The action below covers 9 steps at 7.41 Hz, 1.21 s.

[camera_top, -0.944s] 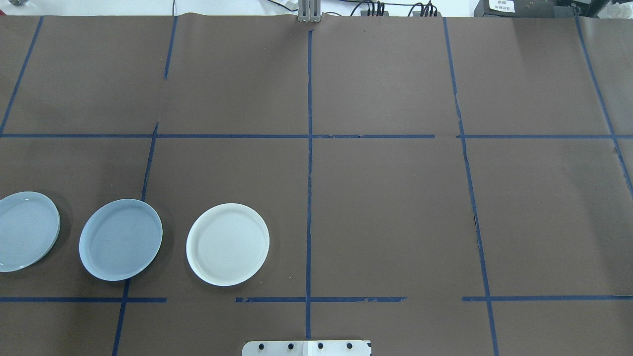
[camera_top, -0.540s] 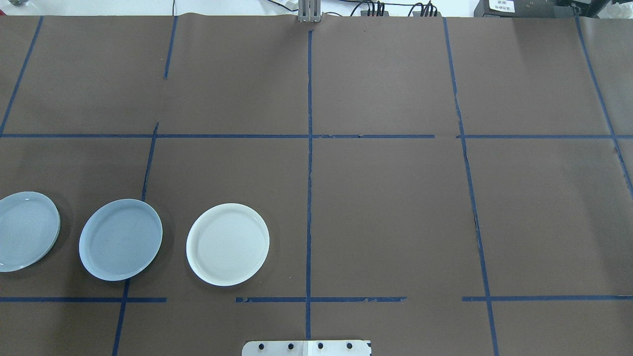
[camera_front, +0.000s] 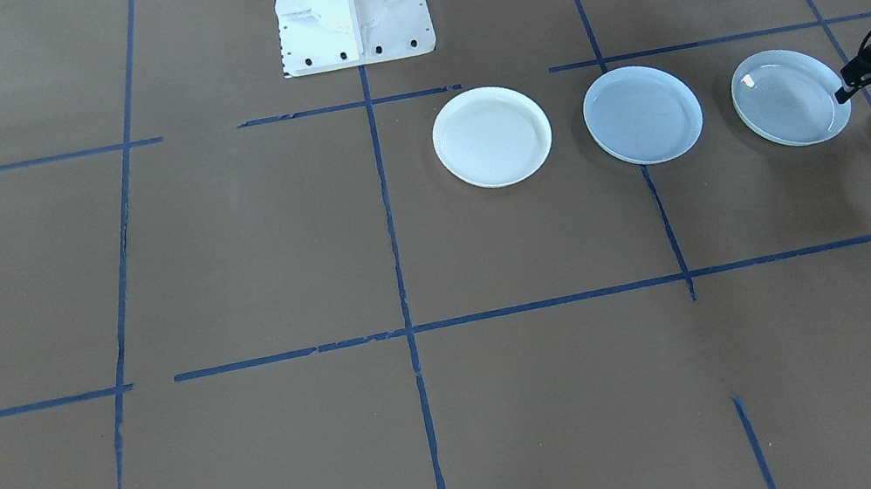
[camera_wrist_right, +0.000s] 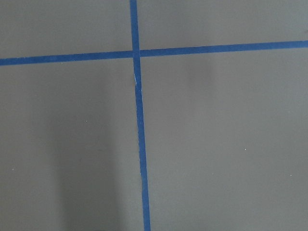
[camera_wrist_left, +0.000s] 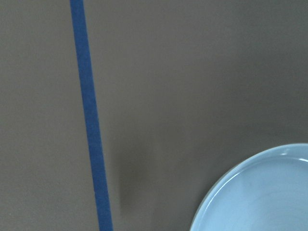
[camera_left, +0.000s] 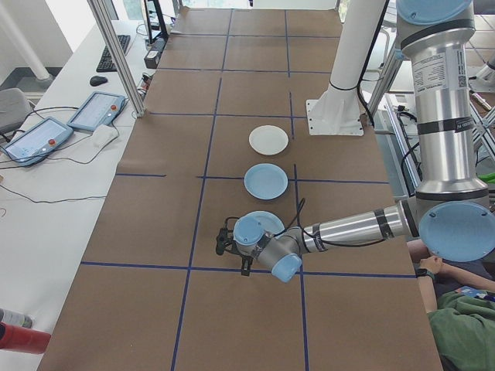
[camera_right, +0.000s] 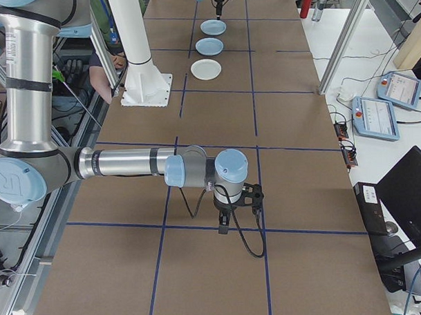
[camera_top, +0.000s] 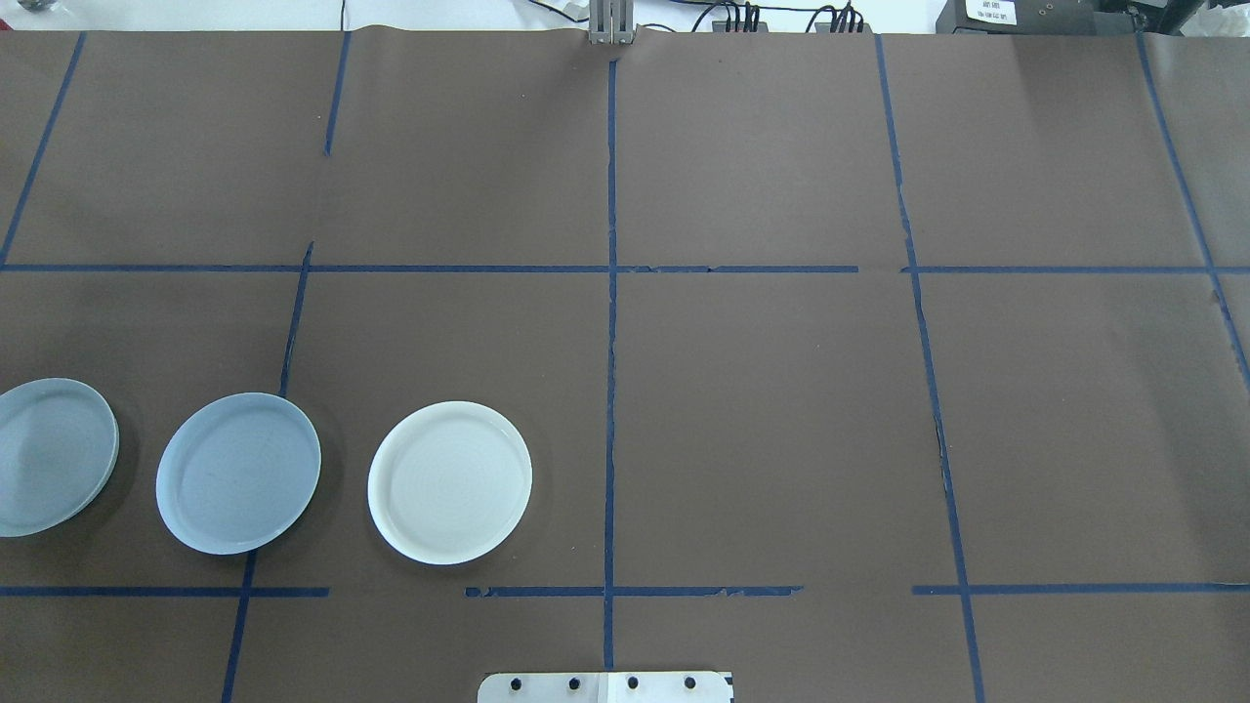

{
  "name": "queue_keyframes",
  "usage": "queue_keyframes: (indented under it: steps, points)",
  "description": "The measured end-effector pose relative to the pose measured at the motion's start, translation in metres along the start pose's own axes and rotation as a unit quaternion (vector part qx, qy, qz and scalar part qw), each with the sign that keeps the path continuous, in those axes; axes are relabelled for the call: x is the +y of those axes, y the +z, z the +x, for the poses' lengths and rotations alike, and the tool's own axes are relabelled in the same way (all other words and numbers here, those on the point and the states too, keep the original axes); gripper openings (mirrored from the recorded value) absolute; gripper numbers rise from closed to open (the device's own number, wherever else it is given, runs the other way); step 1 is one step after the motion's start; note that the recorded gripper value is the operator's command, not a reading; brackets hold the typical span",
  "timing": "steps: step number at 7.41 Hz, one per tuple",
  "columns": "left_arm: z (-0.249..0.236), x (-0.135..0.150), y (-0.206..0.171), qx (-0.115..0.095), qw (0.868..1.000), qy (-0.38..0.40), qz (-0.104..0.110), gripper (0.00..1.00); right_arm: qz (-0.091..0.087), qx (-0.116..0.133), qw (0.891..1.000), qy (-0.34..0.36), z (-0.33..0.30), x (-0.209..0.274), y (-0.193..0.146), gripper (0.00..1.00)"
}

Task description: Stack plate in center

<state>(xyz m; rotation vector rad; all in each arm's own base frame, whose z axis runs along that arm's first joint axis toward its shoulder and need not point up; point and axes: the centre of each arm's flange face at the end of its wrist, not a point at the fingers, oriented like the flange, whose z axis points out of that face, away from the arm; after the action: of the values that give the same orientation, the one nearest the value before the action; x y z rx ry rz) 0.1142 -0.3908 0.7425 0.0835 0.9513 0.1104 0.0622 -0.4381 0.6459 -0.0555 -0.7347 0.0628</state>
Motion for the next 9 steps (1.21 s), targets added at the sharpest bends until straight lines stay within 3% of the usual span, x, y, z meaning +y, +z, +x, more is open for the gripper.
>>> queue_keyframes:
  steps: [1,2,3,6,9]
  points:
    - [0.002,0.006,0.008,0.005,1.000,0.001,-0.004,0.63,0.000,0.000,1.000,0.000,0.000,0.000,0.000,1.00]
    - [0.005,0.009,0.011,0.009,1.000,0.004,-0.006,0.21,0.000,0.000,1.000,0.000,0.000,0.000,0.000,1.00]
    - [0.007,0.010,0.012,0.014,1.000,0.009,-0.006,0.00,0.000,0.000,1.000,0.000,0.000,0.000,0.000,1.00]
    - [0.013,0.016,0.011,0.045,0.999,0.011,-0.024,0.00,0.000,0.000,1.000,0.000,0.000,0.000,0.000,1.00]
    - [0.009,0.025,0.008,0.057,0.998,0.007,-0.033,0.00,0.000,0.000,1.000,0.000,0.000,0.000,0.000,1.00]
